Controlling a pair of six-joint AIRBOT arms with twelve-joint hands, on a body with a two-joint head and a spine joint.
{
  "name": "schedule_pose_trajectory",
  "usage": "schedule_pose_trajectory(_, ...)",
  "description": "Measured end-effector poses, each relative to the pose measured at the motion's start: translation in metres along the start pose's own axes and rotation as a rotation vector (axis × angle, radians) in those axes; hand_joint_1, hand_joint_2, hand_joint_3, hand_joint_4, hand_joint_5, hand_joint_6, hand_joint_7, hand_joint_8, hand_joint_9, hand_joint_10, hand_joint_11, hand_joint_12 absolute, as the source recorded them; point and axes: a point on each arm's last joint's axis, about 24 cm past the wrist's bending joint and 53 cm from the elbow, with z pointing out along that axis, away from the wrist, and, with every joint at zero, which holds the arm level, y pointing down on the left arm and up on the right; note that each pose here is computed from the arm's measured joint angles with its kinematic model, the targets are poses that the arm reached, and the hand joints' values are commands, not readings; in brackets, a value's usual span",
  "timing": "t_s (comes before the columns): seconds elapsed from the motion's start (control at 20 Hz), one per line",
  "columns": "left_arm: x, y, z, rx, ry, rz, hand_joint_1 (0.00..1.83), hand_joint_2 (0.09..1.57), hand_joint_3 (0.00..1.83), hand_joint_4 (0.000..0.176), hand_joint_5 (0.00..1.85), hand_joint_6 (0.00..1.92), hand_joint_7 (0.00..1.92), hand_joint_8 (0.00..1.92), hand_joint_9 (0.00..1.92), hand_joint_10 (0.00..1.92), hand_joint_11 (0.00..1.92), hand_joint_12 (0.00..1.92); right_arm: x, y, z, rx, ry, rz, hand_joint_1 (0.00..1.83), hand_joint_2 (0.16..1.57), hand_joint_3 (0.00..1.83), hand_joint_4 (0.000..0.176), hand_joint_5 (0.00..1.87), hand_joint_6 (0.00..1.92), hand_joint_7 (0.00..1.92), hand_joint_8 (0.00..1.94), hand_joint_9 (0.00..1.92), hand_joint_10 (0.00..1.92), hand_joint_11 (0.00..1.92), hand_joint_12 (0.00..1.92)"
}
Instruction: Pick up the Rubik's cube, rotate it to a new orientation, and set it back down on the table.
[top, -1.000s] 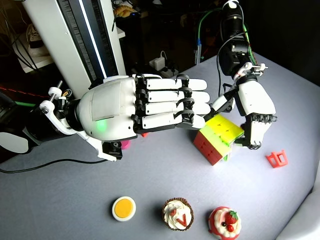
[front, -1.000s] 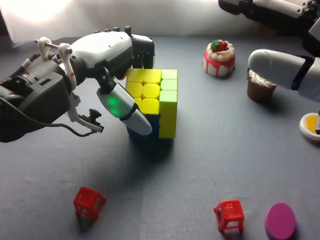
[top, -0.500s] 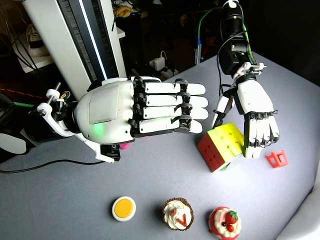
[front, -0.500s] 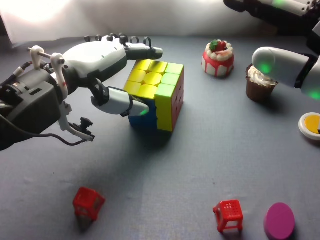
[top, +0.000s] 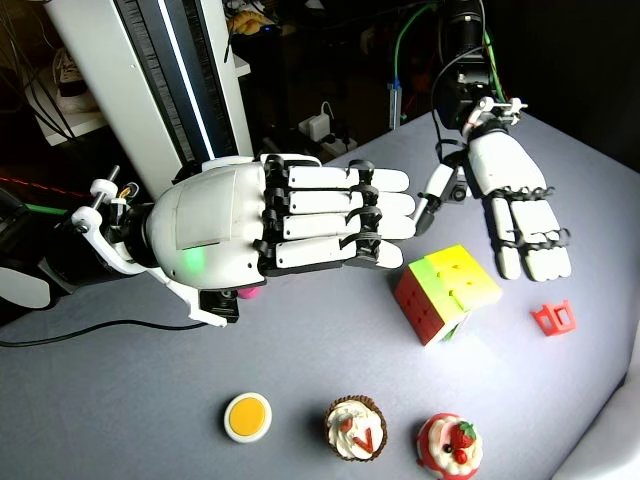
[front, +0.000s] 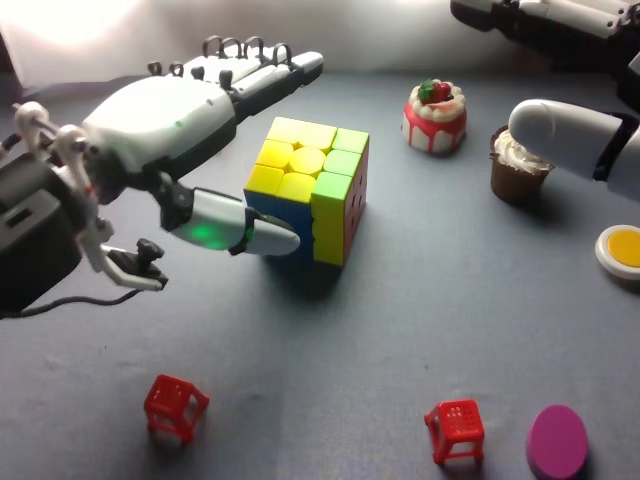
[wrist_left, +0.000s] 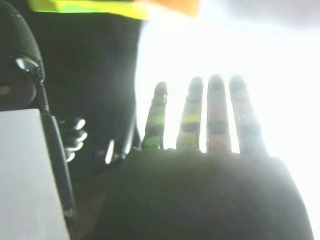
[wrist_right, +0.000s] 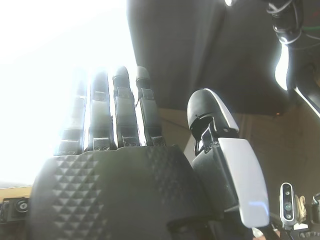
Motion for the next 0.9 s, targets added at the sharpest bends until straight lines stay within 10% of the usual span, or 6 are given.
schedule_pose_trajectory(0.1, -0.012, -0.009, -0.013, 0.034, -0.034, 0.011, 0.21, 1.00, 0.01, 0.123, 0.00, 0.00, 0.00, 0.00, 0.00, 0.00, 0.00, 0.00, -0.003, 0.000, -0.001, 0.005, -0.006, -0.002, 0.00, 1.43, 0.00, 0.000, 0.14, 0.00, 0.14, 0.01, 0.06, 0.21, 0.00, 0.33)
schedule_pose_trajectory(0.2, -0.028, -0.020, -0.023, 0.078, -0.087, 0.017, 0.01, 0.93, 0.00, 0.172, 0.00, 0.00, 0.00, 0.00, 0.00, 0.00, 0.00, 0.00, -0.003, 0.000, -0.004, 0.012, -0.007, 0.004, 0.00, 1.41, 0.00, 0.000, 0.05, 0.01, 0.03, 0.01, 0.01, 0.07, 0.00, 0.01)
schedule_pose_trajectory(0.3, -0.040, -0.029, -0.034, 0.116, -0.129, 0.030, 0.00, 0.92, 0.00, 0.096, 0.00, 0.00, 0.00, 0.00, 0.00, 0.00, 0.00, 0.00, -0.003, -0.002, -0.006, 0.019, -0.005, 0.004, 0.00, 1.40, 0.00, 0.000, 0.03, 0.01, 0.00, 0.00, 0.00, 0.00, 0.00, 0.00)
schedule_pose_trajectory(0.45, -0.044, -0.037, -0.047, 0.149, -0.151, 0.037, 0.00, 0.96, 0.00, 0.083, 0.00, 0.00, 0.00, 0.00, 0.00, 0.00, 0.00, 0.00, -0.009, -0.008, -0.009, 0.044, -0.016, 0.003, 0.00, 1.36, 0.00, 0.000, 0.00, 0.00, 0.00, 0.00, 0.00, 0.00, 0.00, 0.00)
schedule_pose_trajectory(0.9, -0.077, -0.051, -0.080, 0.198, -0.278, 0.043, 0.00, 1.04, 0.01, 0.157, 0.00, 0.00, 0.00, 0.00, 0.00, 0.00, 0.00, 0.00, -0.026, 0.007, -0.015, 0.024, -0.066, 0.013, 0.00, 1.34, 0.00, 0.000, 0.00, 0.00, 0.00, 0.00, 0.00, 0.00, 0.00, 0.00)
